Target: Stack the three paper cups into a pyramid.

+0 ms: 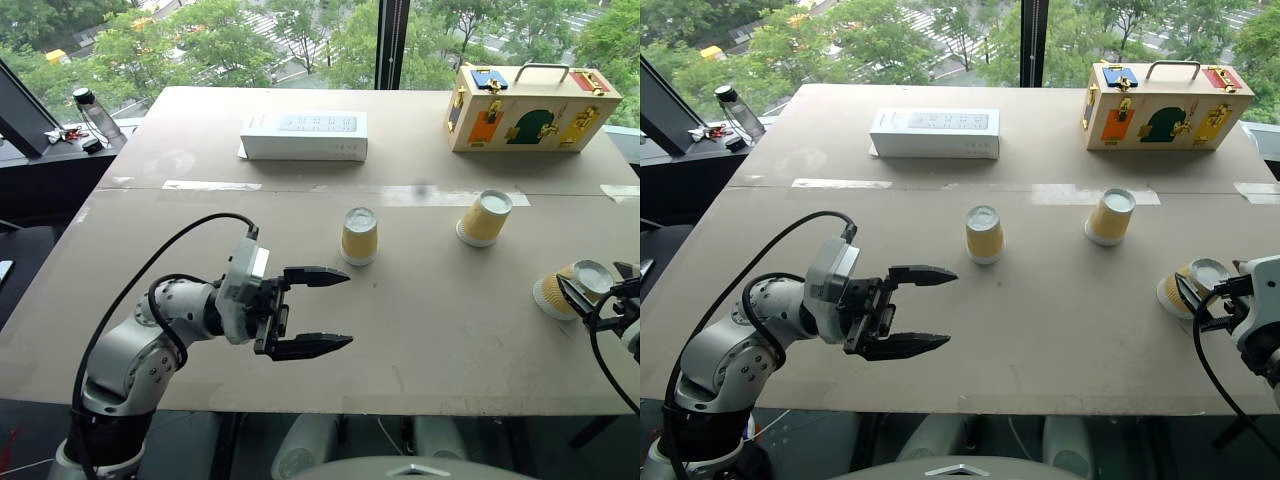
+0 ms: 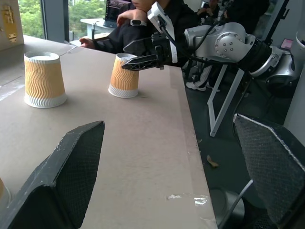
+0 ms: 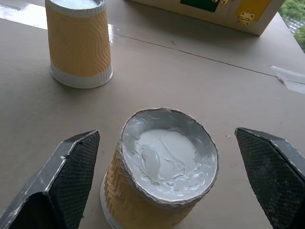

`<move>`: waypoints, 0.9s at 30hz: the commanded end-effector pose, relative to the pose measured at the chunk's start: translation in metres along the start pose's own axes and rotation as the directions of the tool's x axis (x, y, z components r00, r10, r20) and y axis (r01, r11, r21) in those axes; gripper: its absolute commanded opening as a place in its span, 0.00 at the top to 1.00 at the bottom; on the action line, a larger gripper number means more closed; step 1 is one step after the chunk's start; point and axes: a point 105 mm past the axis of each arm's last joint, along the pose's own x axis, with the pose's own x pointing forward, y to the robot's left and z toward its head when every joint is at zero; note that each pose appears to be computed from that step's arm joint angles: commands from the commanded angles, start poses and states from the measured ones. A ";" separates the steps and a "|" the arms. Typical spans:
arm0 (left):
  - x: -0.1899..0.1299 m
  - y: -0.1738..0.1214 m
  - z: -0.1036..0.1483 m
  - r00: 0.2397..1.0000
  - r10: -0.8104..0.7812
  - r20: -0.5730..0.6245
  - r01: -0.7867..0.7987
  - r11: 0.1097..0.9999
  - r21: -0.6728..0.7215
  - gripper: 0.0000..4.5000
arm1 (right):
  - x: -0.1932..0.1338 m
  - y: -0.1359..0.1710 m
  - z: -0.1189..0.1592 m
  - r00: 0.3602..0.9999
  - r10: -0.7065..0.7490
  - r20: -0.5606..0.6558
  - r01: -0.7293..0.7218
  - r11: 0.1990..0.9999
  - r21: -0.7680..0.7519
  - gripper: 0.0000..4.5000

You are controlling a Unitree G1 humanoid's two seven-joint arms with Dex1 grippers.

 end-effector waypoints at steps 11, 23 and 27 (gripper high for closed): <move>0.001 -0.007 0.001 1.000 -0.015 0.023 0.014 0.999 0.033 0.00 | 0.000 0.003 0.006 1.000 -0.009 0.028 0.008 1.000 0.007 0.59; -0.001 -0.006 -0.003 1.000 -0.011 0.025 0.010 0.999 0.034 0.00 | 0.000 -0.008 0.023 0.992 -0.067 0.105 0.070 0.997 -0.026 0.01; -0.001 -0.006 -0.004 1.000 -0.009 0.026 0.008 0.999 0.034 0.00 | 0.003 -0.008 0.013 0.995 -0.070 0.066 0.071 0.997 -0.013 0.01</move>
